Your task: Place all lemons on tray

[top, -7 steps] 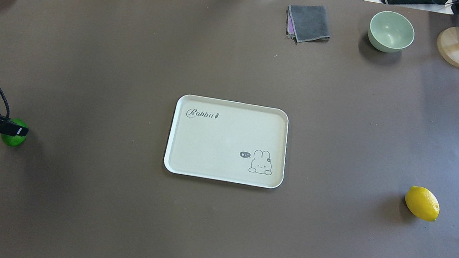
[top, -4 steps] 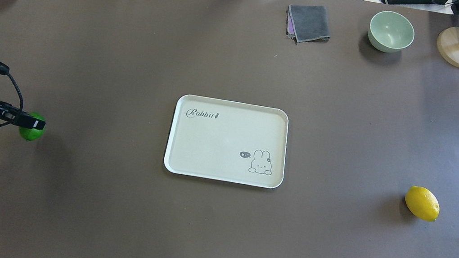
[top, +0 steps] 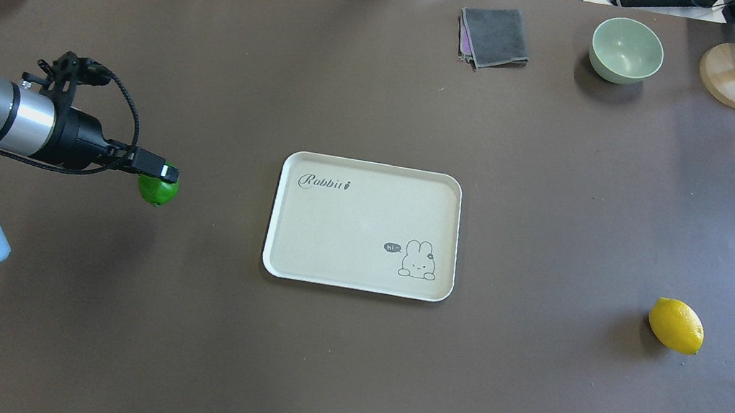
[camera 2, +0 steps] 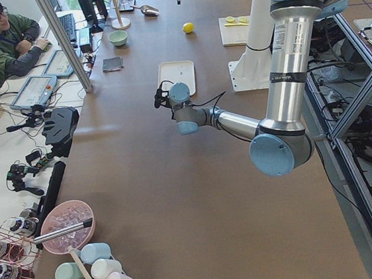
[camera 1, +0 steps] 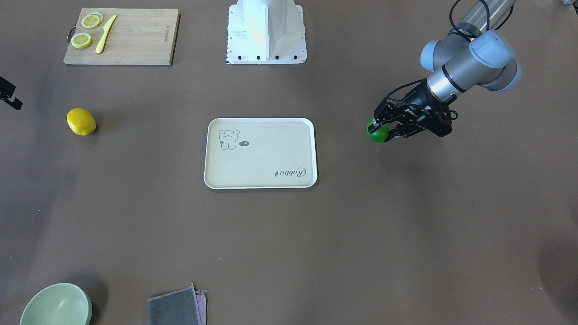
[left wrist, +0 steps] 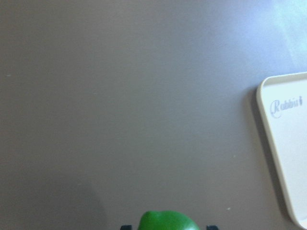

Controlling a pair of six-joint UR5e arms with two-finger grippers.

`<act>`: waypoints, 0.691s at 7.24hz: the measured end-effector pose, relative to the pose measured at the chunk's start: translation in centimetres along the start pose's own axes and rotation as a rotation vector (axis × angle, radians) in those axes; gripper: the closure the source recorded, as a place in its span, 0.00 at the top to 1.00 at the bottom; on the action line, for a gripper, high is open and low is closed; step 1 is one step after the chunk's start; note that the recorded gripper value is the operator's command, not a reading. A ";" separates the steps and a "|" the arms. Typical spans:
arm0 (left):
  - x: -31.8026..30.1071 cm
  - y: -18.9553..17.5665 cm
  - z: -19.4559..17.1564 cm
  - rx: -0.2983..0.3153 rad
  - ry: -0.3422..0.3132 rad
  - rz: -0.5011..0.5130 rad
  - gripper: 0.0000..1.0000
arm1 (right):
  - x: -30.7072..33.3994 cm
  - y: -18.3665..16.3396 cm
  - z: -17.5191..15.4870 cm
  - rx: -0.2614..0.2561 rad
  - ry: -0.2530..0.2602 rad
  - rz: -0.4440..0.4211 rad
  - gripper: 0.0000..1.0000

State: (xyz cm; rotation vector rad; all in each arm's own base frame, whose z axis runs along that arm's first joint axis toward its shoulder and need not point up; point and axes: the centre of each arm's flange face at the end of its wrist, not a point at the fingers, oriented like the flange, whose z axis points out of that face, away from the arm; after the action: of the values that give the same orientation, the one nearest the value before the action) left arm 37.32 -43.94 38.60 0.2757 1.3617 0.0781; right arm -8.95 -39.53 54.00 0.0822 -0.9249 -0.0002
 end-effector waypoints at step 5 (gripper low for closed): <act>17.6 3.9 13.2 0.110 0.009 -0.113 0.45 | -1.1 -0.6 0.4 -0.003 -0.007 -0.022 1.00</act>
State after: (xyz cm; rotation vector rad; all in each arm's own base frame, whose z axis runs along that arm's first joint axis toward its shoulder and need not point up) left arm 54.28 -38.41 25.11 0.2906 1.3900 -0.0900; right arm -9.93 -40.07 53.33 0.0899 -0.9307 -0.0226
